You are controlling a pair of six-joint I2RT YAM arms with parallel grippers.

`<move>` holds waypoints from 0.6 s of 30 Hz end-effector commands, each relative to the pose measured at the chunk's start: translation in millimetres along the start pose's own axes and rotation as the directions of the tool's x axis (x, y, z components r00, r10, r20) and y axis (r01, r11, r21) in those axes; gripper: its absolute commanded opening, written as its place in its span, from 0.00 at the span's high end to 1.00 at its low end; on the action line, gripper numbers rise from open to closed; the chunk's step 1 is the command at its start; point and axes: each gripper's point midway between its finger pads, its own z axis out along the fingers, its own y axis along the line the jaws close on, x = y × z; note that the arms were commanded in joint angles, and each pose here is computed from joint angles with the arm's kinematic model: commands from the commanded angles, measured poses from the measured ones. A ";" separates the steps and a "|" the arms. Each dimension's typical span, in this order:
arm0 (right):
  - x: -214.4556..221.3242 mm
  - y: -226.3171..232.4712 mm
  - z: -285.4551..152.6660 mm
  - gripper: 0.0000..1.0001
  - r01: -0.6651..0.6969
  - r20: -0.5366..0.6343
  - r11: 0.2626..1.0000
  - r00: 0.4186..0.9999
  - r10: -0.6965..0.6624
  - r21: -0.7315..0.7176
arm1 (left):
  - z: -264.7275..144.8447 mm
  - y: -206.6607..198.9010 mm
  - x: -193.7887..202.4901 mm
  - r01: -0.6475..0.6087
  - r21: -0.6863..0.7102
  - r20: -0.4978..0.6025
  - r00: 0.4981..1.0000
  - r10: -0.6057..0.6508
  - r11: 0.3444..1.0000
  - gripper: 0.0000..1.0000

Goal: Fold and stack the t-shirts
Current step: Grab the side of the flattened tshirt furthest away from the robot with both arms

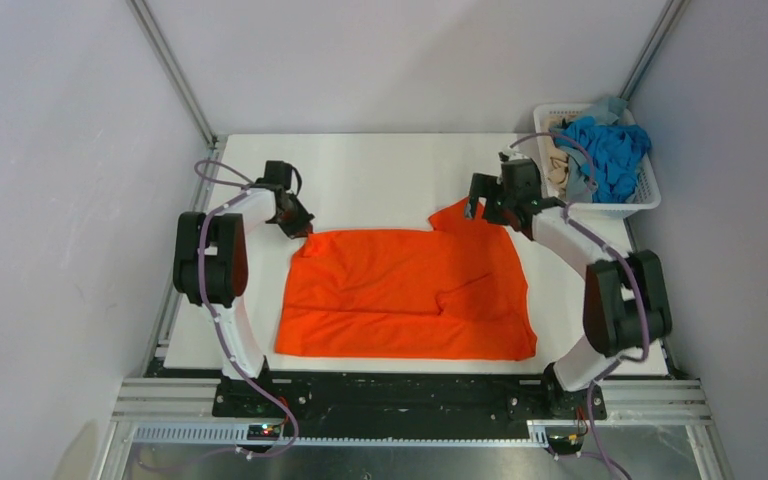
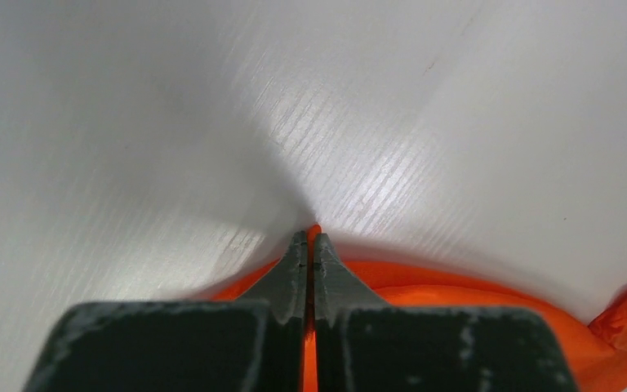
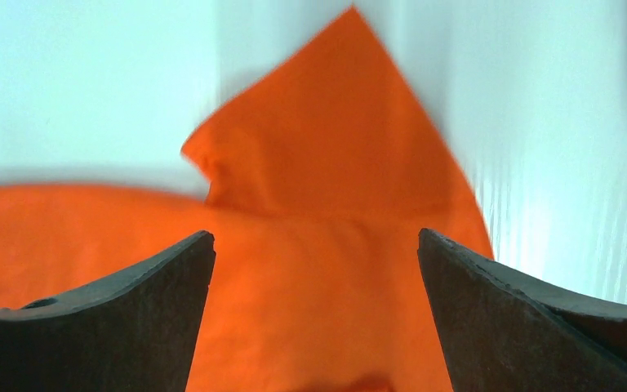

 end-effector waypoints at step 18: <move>-29.6 -6.2 151.7 0.09 0.189 -0.237 0.931 0.965 -0.116 0.312 | -17.5 -1.8 -11.1 -0.055 -0.082 0.059 0.996 0.060 0.995 1.00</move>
